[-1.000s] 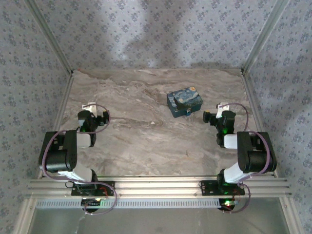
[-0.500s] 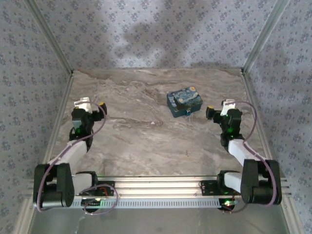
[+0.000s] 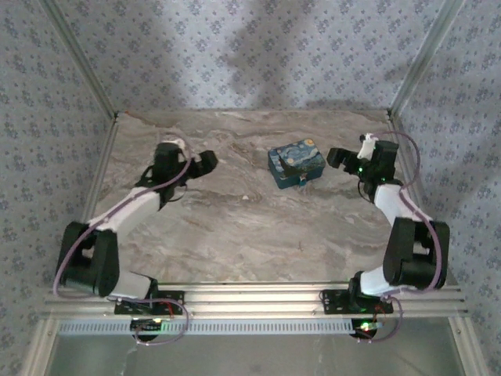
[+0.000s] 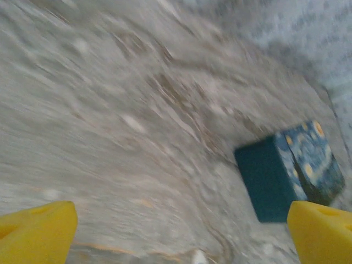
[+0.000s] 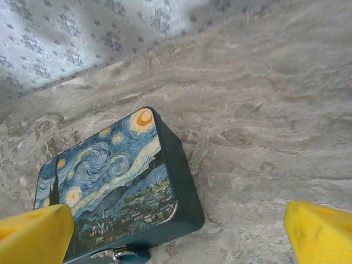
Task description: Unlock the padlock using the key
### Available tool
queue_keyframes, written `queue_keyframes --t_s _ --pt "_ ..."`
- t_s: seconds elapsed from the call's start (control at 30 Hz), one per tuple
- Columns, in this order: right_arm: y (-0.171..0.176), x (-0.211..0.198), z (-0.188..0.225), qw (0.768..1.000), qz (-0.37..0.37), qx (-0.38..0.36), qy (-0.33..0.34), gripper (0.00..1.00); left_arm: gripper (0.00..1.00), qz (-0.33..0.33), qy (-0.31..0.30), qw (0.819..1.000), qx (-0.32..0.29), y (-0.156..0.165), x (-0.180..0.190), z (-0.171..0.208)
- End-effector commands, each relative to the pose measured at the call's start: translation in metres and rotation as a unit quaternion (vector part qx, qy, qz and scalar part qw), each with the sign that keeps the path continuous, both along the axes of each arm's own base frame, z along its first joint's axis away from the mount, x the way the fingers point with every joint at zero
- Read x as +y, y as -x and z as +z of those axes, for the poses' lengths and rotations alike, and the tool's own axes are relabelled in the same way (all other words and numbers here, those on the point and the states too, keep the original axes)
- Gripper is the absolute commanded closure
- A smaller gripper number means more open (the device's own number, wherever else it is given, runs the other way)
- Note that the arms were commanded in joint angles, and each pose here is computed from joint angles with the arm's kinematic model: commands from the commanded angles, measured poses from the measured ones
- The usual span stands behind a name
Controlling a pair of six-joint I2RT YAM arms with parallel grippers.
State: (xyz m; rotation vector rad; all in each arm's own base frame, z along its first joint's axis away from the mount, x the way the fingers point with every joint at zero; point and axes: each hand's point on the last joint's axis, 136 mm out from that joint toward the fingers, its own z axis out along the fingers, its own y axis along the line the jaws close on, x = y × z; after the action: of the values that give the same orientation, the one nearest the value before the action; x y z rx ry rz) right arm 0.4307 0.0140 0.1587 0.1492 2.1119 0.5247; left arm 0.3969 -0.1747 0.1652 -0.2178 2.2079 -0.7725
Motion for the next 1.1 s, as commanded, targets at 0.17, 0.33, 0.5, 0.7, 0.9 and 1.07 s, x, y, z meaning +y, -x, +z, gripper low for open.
queue_keyframes --t_s 0.17,0.33,0.5,0.7,0.9,1.07 --pt "-0.033 0.030 -0.042 0.993 0.056 0.087 -0.050 0.00 0.03 -0.127 0.073 0.986 0.078 0.000 -0.123 -0.020" --pt "-0.049 0.042 -0.063 0.989 0.079 0.115 -0.058 0.03 0.05 -0.166 0.082 0.977 0.107 -0.007 -0.167 -0.041" --pt "-0.062 0.059 -0.071 0.982 0.113 0.130 -0.075 0.10 0.08 -0.202 0.095 0.966 0.127 -0.015 -0.205 -0.056" --pt "-0.060 0.075 -0.067 0.977 0.152 0.126 -0.082 0.21 0.10 -0.225 0.103 0.960 0.132 -0.030 -0.228 -0.062" --pt "-0.045 0.091 -0.068 0.970 0.181 0.134 -0.091 0.27 0.10 -0.222 0.091 0.963 0.121 -0.043 -0.224 -0.062" --pt "-0.019 0.113 -0.070 0.963 0.207 0.140 -0.099 0.28 0.11 -0.213 0.086 0.967 0.112 -0.046 -0.206 -0.058"
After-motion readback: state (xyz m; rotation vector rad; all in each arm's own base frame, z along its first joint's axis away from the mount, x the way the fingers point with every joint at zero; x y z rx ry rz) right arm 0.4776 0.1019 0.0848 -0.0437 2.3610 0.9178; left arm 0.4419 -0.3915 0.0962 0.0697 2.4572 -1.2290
